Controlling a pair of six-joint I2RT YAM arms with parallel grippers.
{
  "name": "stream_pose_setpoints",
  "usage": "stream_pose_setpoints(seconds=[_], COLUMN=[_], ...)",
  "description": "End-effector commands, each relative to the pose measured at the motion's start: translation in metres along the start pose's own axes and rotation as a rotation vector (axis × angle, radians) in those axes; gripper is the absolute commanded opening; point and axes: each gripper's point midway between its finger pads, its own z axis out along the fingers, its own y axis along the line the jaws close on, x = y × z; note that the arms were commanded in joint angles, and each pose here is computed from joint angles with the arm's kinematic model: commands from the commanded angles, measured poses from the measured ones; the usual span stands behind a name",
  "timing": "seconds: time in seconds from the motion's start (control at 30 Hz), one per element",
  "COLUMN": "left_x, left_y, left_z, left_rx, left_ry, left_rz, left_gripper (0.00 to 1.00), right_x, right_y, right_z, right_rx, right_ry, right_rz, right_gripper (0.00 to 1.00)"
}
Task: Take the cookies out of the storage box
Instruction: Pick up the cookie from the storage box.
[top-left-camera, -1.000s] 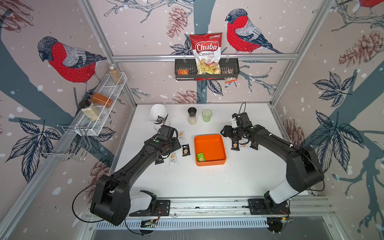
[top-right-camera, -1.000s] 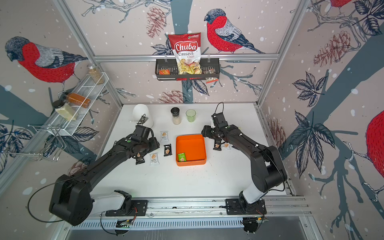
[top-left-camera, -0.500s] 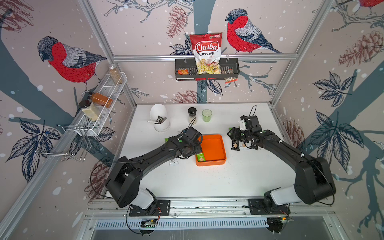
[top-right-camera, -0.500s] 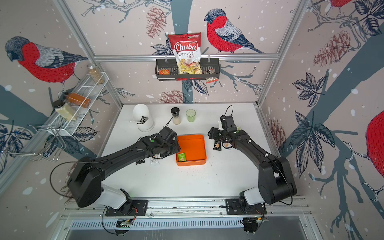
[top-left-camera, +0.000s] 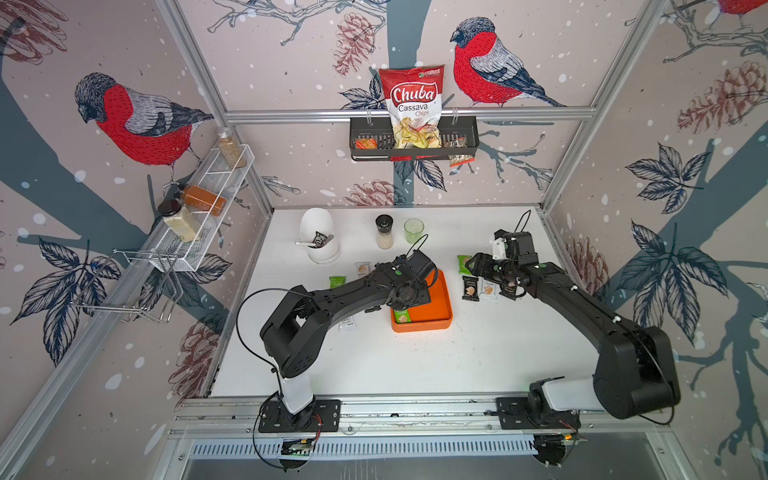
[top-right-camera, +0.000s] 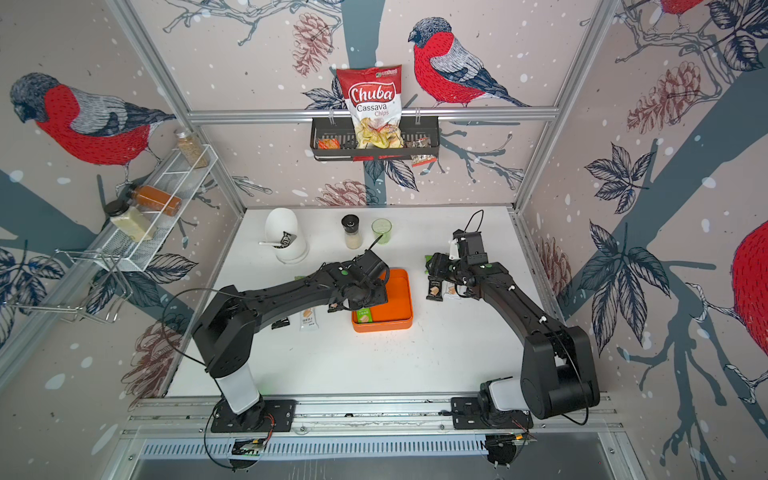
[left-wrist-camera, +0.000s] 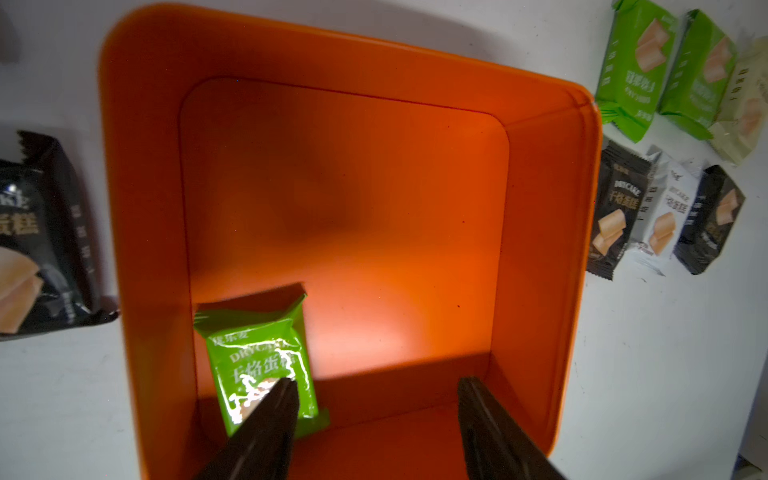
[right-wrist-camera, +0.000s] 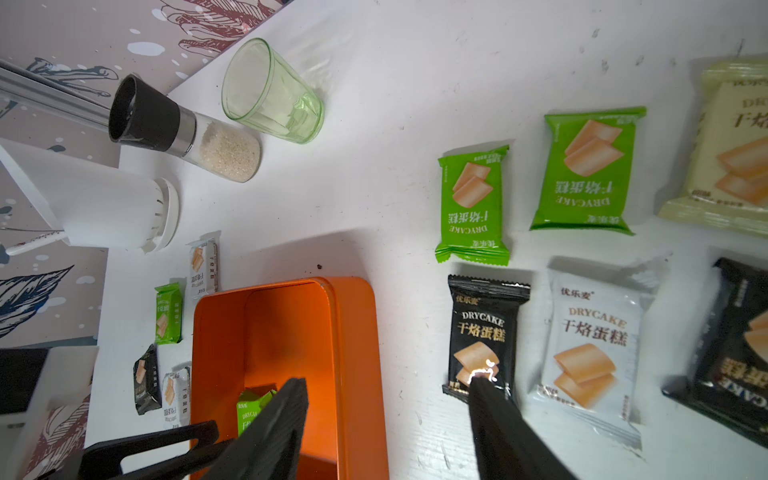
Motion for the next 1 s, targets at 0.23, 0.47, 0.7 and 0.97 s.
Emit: stream_pose_setpoints(seconds=[0.23,0.47,0.7,0.97], left_x=[0.016,0.018,0.013,-0.005], left_y=[0.031,0.03,0.013,-0.005], left_z=[0.019,0.031,0.042,0.039], left_rx=[-0.178,-0.166,-0.119,-0.103], left_ry=[0.059,0.065,0.063,0.023], left_rz=[0.026,0.02,0.025,0.052], left_gripper=[0.68,0.68,0.68,0.68], right_x=[0.003,0.0,0.0,-0.001], right_y=[-0.009,-0.014,-0.017,-0.018], right_z=[-0.001,-0.002,-0.003,-0.005], right_rx=[0.0,0.01,0.018,0.02], right_ry=[-0.007,-0.01,-0.01,-0.012], right_rz=[0.011,0.02,0.024,0.03], right_gripper=[0.67,0.67,0.67,0.67])
